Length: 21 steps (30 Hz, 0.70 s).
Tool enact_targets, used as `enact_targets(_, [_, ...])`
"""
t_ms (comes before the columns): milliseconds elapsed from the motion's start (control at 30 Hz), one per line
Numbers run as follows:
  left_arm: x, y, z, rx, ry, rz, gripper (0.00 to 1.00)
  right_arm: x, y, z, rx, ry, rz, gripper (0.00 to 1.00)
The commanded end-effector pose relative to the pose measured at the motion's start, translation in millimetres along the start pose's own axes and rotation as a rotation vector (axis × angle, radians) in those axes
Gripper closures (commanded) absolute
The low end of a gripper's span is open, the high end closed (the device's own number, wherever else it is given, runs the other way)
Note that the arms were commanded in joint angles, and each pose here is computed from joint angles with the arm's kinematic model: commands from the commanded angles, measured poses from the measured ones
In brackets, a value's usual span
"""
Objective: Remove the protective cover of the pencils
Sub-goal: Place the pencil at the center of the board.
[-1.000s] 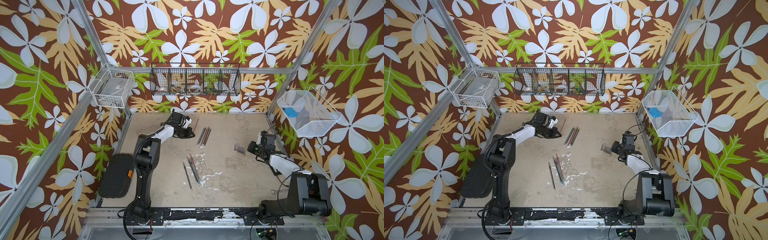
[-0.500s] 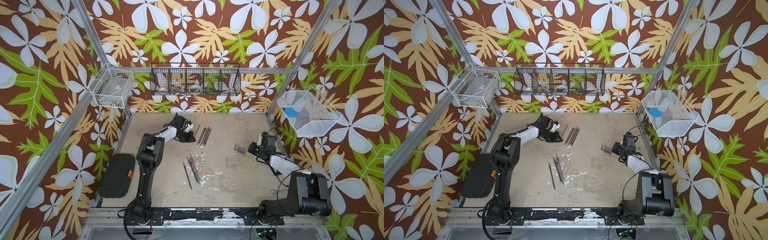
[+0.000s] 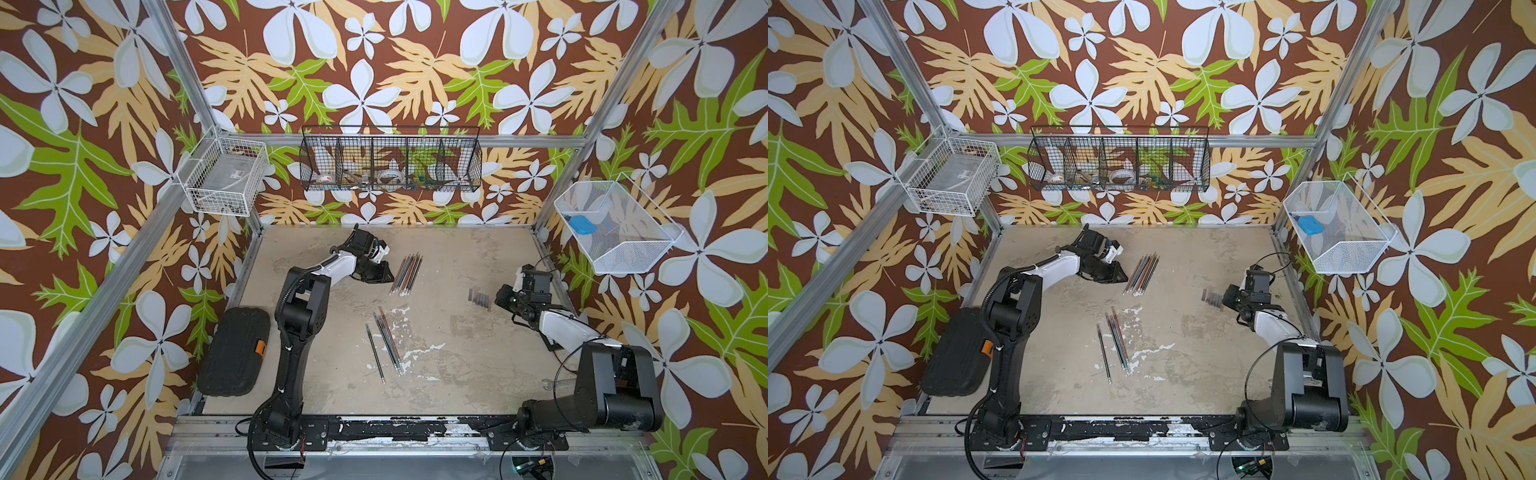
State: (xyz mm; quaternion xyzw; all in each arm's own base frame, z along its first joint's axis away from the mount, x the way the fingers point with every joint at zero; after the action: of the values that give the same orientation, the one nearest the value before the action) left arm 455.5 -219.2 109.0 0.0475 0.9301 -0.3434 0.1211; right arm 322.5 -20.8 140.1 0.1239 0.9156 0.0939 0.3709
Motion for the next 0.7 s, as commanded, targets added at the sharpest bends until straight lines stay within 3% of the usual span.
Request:
enact_targets(0, [-3, -4, -4, 0.012, -0.011, 0.016, 0.81, -3, 1, 0, -0.011, -0.020, 0.002, 0.83])
enact_targets(133, [-5, -14, -12, 0.056, -0.035, 0.028, 0.84, -3, 3, -2, -0.030, -0.029, -0.002, 0.84])
enact_targets(333, [-7, -65, -62, 0.303, -0.172, 0.107, 0.84, -9, 22, -22, -0.108, -0.124, -0.080, 0.85])
enact_targets(500, [-3, -104, -117, 0.457, -0.338, 0.148, 0.83, 9, 79, -27, -0.204, -0.113, -0.257, 0.84])
enact_targets(667, [8, -125, -172, 0.398, -0.529, 0.196, 0.82, 48, 155, -30, -0.371, -0.068, -0.380, 0.83])
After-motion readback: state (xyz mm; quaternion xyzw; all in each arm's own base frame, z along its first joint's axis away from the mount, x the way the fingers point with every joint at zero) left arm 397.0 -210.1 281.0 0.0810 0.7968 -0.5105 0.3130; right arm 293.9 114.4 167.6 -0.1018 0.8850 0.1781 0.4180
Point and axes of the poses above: each gripper's point midway between its finger pads, its own z axis out along the fingers, its own y axis along the line the jaws close on, x = y × z, the point moved 8 cm from there along -z, back along the fingers, and after that the axes turned 10 degrees about -z, right-handed, at the moved point
